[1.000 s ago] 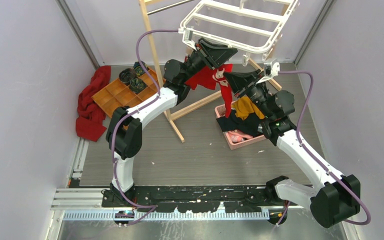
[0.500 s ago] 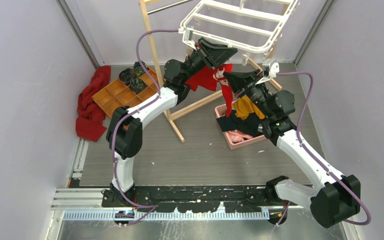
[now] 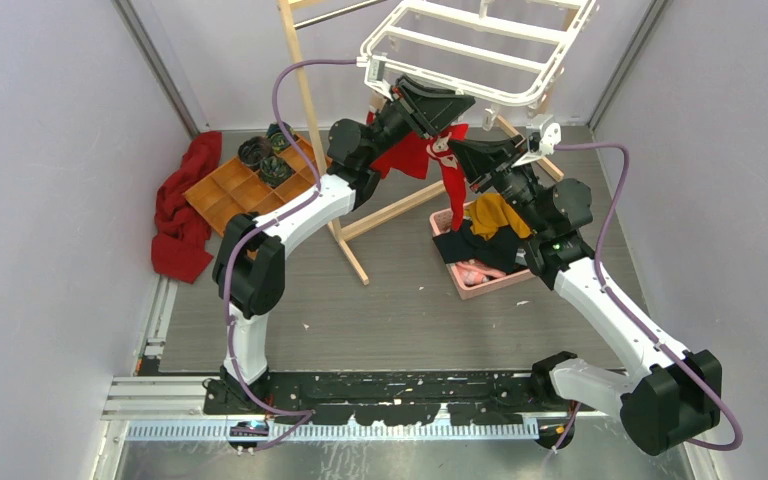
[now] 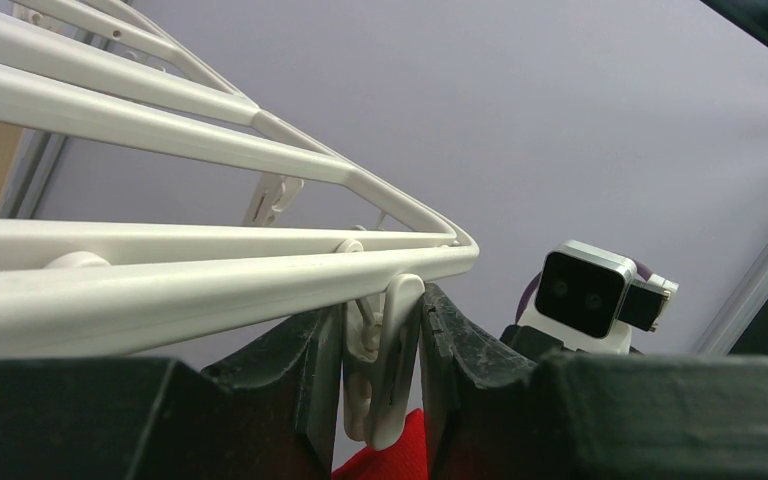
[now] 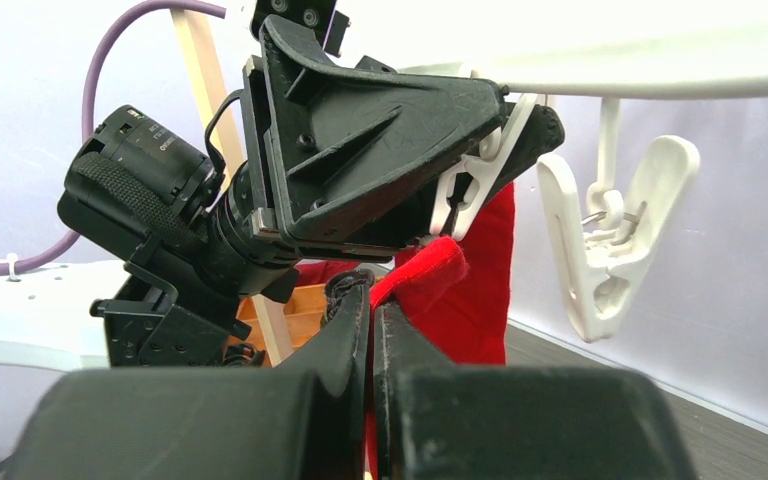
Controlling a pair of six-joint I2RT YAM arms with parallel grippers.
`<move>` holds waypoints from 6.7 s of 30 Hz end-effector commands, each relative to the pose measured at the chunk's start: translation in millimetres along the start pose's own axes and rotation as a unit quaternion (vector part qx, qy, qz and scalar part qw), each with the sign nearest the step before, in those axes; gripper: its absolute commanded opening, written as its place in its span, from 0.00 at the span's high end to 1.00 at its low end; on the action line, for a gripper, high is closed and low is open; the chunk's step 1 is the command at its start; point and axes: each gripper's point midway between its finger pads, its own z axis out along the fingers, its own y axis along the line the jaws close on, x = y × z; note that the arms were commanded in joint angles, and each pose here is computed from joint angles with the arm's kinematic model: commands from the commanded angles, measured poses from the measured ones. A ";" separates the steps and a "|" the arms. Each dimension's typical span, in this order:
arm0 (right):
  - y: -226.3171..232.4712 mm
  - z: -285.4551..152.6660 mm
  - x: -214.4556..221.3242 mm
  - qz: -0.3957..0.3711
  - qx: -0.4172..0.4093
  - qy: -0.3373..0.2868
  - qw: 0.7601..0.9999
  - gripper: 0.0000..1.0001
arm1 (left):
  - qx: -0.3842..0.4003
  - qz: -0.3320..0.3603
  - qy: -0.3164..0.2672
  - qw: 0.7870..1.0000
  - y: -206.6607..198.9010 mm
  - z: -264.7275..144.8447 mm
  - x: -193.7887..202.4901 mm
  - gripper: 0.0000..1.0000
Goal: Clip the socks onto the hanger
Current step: Clamp the sock onto the hanger.
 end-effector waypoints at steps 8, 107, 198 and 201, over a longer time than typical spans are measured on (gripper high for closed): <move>-12.0 4.0 -40.9 -0.033 0.017 -0.053 0.998 0.99 | 0.008 -0.005 -0.037 0.999 -1.3 0.7 -22.6 1.00; 12.7 1.7 -27.9 -0.189 -0.122 0.011 0.974 0.99 | 0.018 -0.035 -0.046 0.998 1.5 -7.0 -28.4 1.00; 9.8 -69.4 17.7 -0.095 -0.070 0.176 0.977 0.21 | -0.313 0.117 0.180 0.925 27.9 -114.5 9.6 0.00; 4.3 -68.0 18.8 -0.087 -0.054 0.187 0.977 0.17 | -0.310 0.149 0.194 0.919 26.7 -109.3 5.5 0.00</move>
